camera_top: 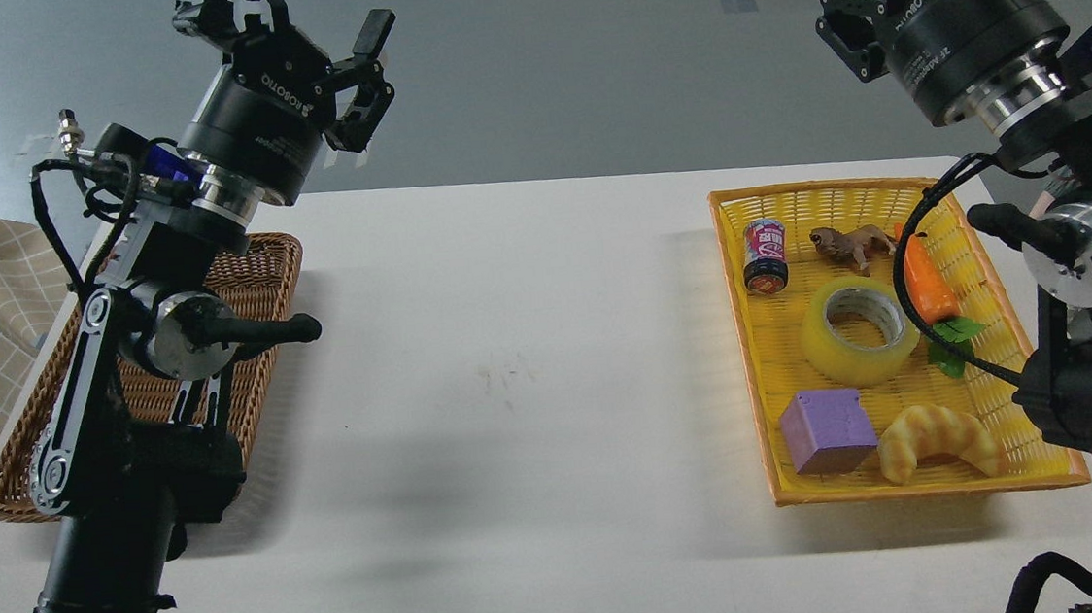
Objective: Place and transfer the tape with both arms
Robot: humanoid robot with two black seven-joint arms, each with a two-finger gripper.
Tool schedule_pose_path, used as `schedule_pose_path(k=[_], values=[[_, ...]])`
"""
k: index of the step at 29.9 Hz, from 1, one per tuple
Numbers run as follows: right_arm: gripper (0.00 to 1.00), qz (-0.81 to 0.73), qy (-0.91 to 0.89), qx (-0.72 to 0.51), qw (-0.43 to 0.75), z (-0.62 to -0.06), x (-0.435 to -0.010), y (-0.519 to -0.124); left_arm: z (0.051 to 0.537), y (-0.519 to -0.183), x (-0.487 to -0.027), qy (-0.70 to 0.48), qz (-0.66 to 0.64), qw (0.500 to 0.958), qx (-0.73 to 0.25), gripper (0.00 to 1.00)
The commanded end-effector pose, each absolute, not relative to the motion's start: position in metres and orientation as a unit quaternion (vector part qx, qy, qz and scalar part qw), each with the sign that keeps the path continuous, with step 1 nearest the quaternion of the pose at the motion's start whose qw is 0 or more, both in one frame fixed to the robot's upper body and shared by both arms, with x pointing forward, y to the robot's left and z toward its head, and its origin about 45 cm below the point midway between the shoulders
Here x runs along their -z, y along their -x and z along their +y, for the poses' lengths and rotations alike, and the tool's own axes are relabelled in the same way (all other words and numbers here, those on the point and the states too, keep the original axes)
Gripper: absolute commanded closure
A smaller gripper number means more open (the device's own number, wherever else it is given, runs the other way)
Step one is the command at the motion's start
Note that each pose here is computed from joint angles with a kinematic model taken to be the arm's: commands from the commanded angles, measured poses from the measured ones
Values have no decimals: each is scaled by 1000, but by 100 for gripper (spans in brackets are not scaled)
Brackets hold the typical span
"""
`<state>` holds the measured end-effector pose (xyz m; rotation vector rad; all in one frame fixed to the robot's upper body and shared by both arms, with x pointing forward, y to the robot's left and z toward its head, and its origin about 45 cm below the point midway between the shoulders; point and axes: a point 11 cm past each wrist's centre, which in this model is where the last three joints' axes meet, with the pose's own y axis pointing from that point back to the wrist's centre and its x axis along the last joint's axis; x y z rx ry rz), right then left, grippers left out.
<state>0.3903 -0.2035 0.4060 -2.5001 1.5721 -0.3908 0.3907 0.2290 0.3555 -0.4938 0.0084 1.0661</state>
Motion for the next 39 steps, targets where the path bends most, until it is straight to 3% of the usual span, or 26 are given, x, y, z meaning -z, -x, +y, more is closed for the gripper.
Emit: schedule_pose_path(k=[1, 7, 19, 31, 39], values=[[1, 535, 830, 150, 50, -203, -400, -394, 229, -390, -353, 231, 7, 831, -506, 2], [1, 525, 811, 245, -84, -197, -381, -395, 236, -391, -352, 229, 8, 826, -516, 2], [1, 472, 716, 387, -341, -271, -350, -390, 235, -390, -351, 229, 7, 827, -513, 2], [1, 331, 717, 413, -454, -302, -314, -368, 236, -389, -351, 227, 5, 828, -512, 2], [1, 294, 659, 435, -539, -319, -273, -378, 239, -388, -350, 225, 5, 828, -514, 2]])
